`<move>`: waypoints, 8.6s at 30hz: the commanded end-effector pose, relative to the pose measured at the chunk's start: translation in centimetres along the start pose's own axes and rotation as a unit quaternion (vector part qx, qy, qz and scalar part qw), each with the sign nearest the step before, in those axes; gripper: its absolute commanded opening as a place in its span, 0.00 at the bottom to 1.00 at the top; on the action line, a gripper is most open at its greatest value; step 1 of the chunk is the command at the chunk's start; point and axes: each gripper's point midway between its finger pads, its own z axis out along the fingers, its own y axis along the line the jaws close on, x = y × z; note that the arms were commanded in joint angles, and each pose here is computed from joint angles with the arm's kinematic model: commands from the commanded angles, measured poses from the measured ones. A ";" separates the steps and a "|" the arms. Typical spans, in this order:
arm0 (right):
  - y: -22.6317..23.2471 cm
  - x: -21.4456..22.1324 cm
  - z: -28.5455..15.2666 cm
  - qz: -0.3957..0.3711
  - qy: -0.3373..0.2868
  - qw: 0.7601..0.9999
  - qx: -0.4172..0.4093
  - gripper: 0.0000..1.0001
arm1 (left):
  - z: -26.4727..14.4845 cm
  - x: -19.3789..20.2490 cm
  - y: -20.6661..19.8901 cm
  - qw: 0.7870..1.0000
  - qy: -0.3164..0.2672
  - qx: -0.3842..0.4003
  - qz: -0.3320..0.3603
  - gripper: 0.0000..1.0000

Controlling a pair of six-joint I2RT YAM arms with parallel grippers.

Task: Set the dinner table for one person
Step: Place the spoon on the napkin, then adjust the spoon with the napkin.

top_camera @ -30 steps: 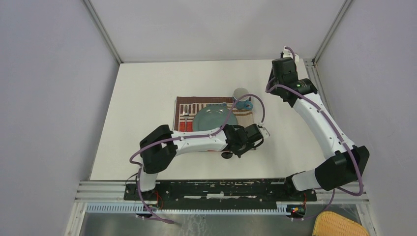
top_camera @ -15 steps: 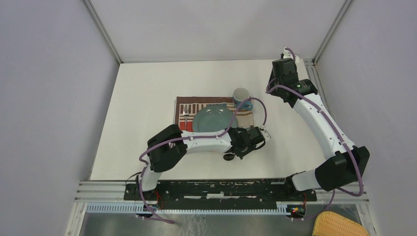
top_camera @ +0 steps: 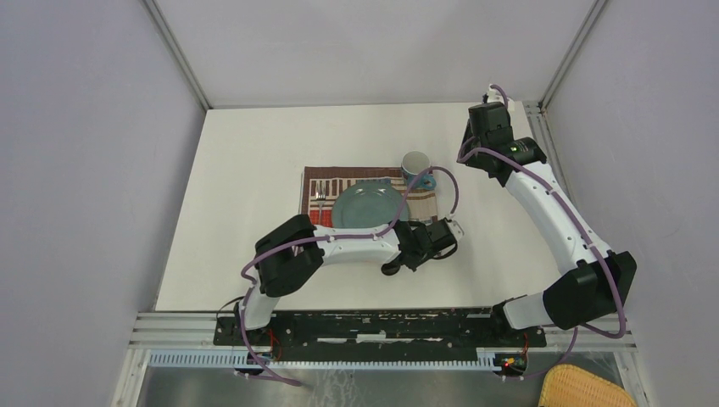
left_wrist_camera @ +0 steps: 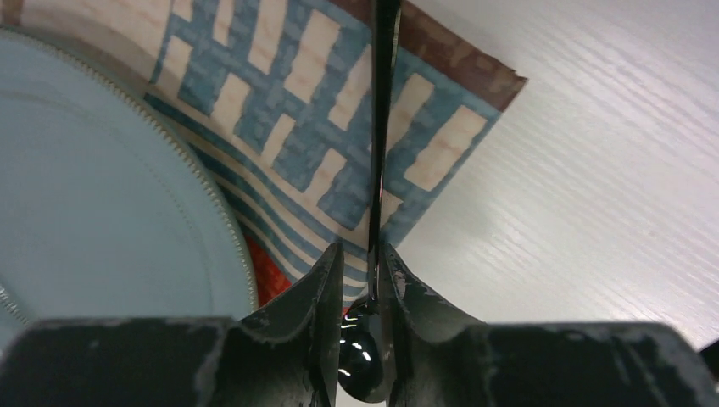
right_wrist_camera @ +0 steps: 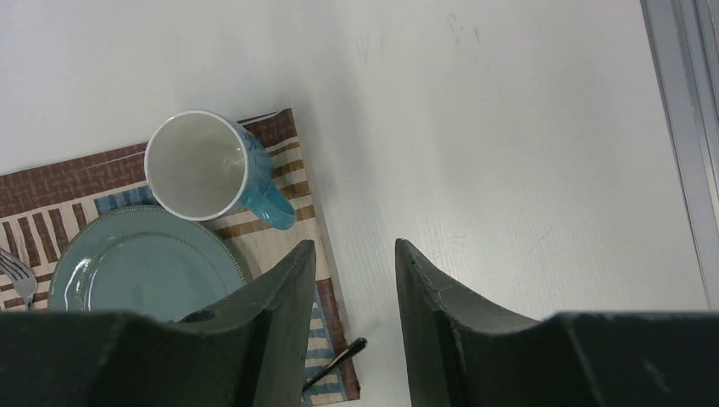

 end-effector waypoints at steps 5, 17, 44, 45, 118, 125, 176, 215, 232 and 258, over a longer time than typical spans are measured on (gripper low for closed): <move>0.4 -1.2 -0.5 0.019 -0.020 1.000 -0.011 0.46 | -4.7 -4.9 3.1 0.995 -0.066 -0.063 -0.048 0.30; 0.6 -1.1 -0.3 0.019 -0.014 1.000 -0.015 0.46 | -6.4 -5.9 3.9 0.991 -0.083 -0.074 -0.078 0.37; 5.4 10.4 -4.2 -0.128 0.098 0.983 -0.086 0.44 | -12.2 2.8 28.5 0.853 -0.111 -0.249 -0.444 0.36; 5.5 11.3 -4.6 -0.135 0.106 0.981 -0.093 0.44 | -12.1 3.2 29.0 0.850 -0.109 -0.250 -0.450 0.36; 9.4 31.1 -7.3 -0.341 0.231 0.893 -0.183 0.13 | -12.8 6.4 31.8 0.850 -0.103 -0.224 -0.465 0.34; 11.2 26.4 -7.3 -0.301 0.154 0.928 -0.159 0.00 | -13.5 6.5 31.9 0.849 -0.108 -0.230 -0.463 0.34; 9.7 21.2 7.7 -0.178 0.166 0.968 -0.058 0.00 | -14.2 6.8 31.8 0.853 -0.100 -0.229 -0.459 0.33; 6.9 23.7 6.7 -0.170 0.202 0.964 -0.036 0.00 | -13.4 3.6 12.4 0.931 -0.077 -0.011 -0.358 0.25; 4.8 24.9 5.5 -0.166 0.219 0.961 -0.020 0.00 | -12.9 5.6 9.6 0.937 -0.072 -0.018 -0.340 0.23; 0.0 26.6 -1.9 -0.146 0.247 0.957 -0.031 0.00 | -12.8 4.3 11.2 0.934 -0.091 -0.052 -0.342 0.24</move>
